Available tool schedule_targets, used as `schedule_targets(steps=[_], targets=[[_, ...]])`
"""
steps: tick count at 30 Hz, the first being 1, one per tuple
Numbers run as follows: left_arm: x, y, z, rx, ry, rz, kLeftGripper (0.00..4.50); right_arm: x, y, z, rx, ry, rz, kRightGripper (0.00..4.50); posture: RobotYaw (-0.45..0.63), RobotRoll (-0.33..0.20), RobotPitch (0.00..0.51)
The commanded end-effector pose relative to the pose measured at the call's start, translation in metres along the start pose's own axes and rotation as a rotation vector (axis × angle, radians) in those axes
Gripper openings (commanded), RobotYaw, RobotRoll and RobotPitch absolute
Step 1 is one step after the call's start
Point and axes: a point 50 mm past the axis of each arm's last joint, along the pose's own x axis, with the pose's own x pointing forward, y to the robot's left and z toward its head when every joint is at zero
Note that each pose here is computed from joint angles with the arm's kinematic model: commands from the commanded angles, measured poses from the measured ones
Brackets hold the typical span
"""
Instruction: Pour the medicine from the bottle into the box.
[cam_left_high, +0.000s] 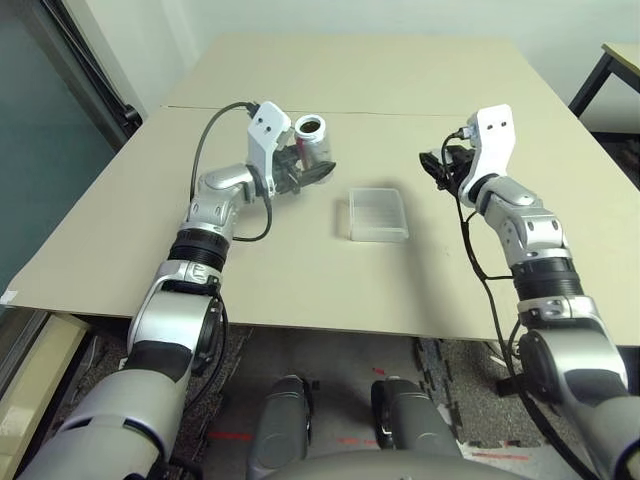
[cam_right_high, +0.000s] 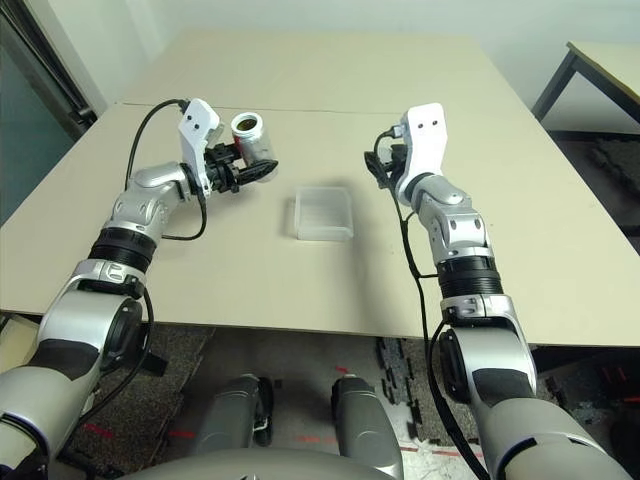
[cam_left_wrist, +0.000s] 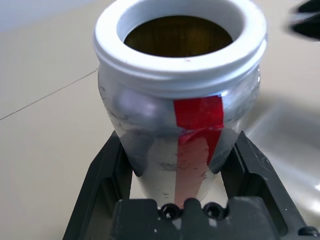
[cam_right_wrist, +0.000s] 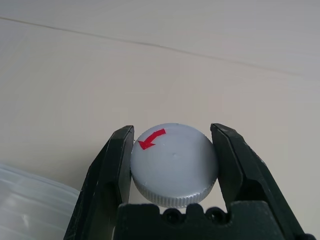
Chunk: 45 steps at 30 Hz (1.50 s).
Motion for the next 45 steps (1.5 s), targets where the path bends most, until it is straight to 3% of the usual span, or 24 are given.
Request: schedule_targets(steps=[1,15,28,36,41,45], targets=[[-0.005,0.012,-0.006,0.006,0.019,0.100,2.68,-0.002,-0.008,-0.008,0.012,0.009,-0.045,2.57,0.01,0.000,0.074],[-0.010,0.026,-0.019,-0.056,0.024,0.294,2.68,-0.001,-0.014,-0.037,0.076,0.031,-0.165,2.57,0.01,0.000,0.069],[-0.012,0.028,-0.027,-0.107,0.036,0.351,2.68,0.001,-0.012,-0.064,0.087,0.095,-0.222,2.57,0.01,0.000,0.074],[-0.013,0.029,-0.028,-0.118,0.038,0.362,2.68,0.002,-0.010,-0.070,0.108,0.123,-0.229,2.57,0.02,0.000,0.078],[-0.013,0.029,-0.029,-0.122,0.041,0.363,2.68,0.001,-0.011,-0.072,0.101,0.137,-0.224,4.32,0.02,0.000,0.079],[-0.014,0.029,-0.029,-0.126,0.045,0.363,2.68,-0.001,-0.015,-0.071,0.103,0.137,-0.222,4.50,0.01,0.000,0.078]])
